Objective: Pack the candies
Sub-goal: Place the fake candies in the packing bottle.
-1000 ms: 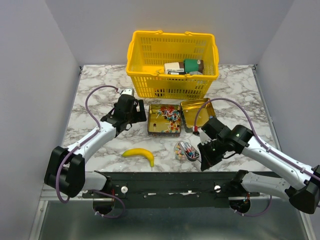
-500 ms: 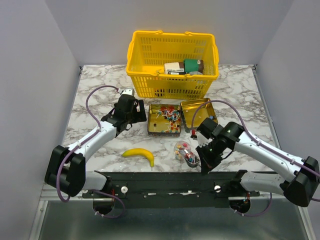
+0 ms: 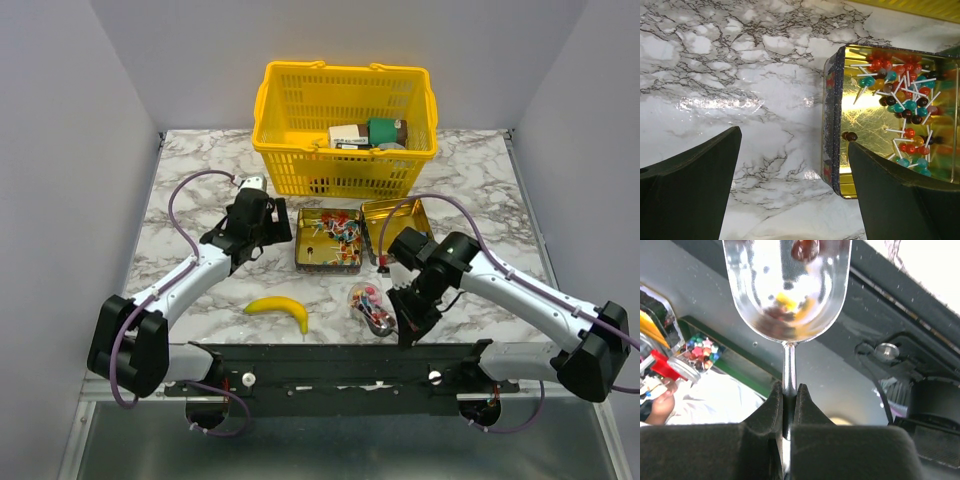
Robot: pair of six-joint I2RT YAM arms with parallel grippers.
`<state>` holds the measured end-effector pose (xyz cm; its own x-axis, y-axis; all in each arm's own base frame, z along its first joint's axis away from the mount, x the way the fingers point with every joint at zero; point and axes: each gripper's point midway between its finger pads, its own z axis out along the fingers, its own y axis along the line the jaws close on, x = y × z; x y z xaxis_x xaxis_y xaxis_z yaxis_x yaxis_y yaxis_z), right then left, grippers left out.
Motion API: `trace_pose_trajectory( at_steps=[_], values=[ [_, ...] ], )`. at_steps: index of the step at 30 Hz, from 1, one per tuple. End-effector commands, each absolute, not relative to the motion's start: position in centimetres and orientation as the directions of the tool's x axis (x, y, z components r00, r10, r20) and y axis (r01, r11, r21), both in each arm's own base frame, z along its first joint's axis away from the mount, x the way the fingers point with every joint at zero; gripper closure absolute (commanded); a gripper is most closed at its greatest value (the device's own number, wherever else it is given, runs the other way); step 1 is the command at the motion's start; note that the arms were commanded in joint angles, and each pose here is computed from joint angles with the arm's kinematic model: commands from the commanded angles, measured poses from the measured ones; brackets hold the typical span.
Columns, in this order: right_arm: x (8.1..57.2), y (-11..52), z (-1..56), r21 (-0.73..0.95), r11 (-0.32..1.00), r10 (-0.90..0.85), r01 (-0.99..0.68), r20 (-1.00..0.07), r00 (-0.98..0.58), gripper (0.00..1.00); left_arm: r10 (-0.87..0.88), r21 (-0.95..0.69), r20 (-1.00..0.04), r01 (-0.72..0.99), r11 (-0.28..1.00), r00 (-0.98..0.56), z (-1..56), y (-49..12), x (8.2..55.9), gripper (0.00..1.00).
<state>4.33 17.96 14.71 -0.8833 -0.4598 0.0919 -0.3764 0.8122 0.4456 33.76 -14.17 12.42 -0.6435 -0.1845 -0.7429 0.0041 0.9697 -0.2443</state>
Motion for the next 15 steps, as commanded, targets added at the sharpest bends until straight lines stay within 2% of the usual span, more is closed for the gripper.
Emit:
trace_pose_trajectory(
  at_steps=[1,15],
  values=[
    [2.5,17.4,15.2,0.463,0.827,-0.444,-0.317,0.194,-0.875,0.99,-0.205,-0.244,-0.787,-0.010,0.970,-0.582,14.8,-13.5,34.6,0.01],
    [3.0,19.2,16.3,0.608,0.790,-0.296,-0.078,0.268,-0.917,0.99,-0.212,-0.260,-0.780,-0.003,0.966,-0.589,14.7,-13.8,34.5,0.01]
  ],
)
